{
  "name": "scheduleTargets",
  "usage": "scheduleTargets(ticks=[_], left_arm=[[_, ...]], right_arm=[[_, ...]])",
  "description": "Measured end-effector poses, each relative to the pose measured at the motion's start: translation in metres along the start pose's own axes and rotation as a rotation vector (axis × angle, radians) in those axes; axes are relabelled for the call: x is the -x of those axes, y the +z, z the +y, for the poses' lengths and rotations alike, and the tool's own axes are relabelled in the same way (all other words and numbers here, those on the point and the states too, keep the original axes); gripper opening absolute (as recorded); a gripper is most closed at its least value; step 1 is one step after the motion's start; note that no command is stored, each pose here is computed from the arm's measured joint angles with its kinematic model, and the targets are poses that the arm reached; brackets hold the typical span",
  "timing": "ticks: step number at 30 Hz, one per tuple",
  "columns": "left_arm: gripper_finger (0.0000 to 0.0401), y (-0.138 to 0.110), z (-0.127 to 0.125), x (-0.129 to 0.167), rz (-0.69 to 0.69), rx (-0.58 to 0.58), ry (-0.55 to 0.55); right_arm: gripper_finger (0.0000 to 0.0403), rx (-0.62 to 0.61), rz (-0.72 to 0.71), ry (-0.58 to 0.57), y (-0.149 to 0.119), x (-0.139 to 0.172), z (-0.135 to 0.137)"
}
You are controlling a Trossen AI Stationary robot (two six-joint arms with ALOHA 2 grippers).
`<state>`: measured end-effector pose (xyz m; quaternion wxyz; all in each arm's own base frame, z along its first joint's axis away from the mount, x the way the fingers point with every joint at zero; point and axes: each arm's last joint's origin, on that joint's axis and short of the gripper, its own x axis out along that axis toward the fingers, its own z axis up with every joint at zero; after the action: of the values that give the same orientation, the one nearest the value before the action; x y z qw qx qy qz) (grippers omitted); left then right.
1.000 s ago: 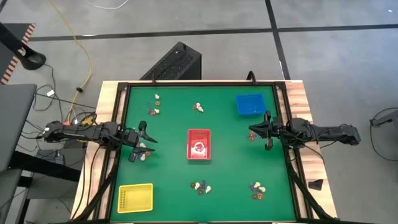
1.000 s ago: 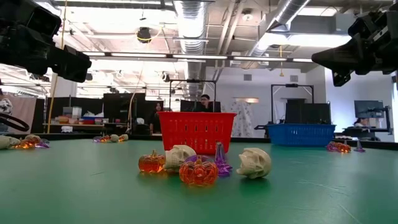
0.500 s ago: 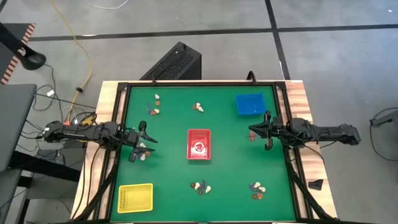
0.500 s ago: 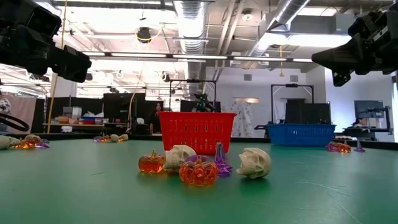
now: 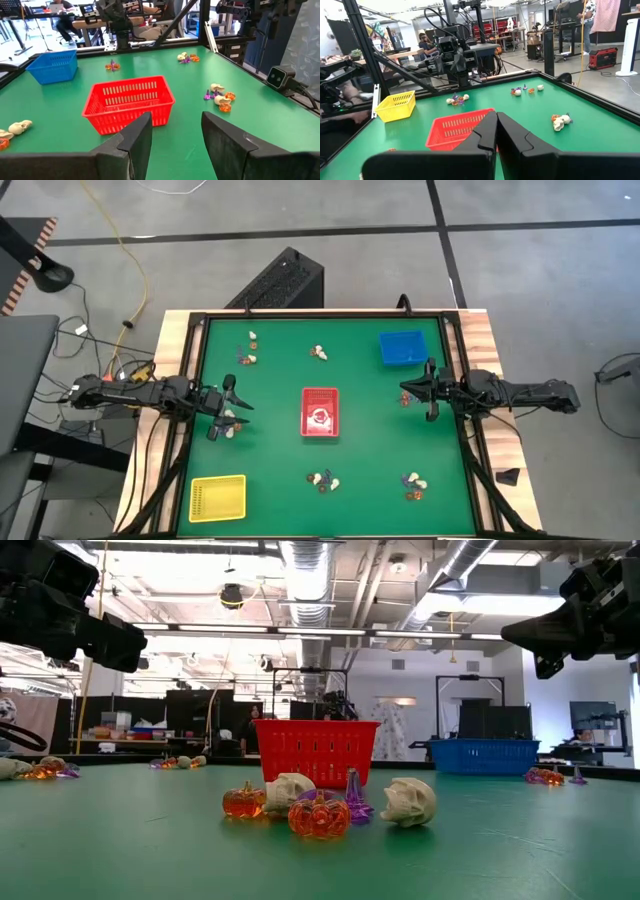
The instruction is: Sort Halloween decoration
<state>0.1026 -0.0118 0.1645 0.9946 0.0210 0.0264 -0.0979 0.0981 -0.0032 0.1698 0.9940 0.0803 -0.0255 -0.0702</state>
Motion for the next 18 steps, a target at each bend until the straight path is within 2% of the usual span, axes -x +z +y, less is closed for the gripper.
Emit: scheduleTargets(ticks=[18], left_arm=[[0.0162,0.0,0.0,0.0,0.0,0.003,0.0]], right_arm=[[0.0038,0.0,0.0,0.0,0.0,0.0,0.0]])
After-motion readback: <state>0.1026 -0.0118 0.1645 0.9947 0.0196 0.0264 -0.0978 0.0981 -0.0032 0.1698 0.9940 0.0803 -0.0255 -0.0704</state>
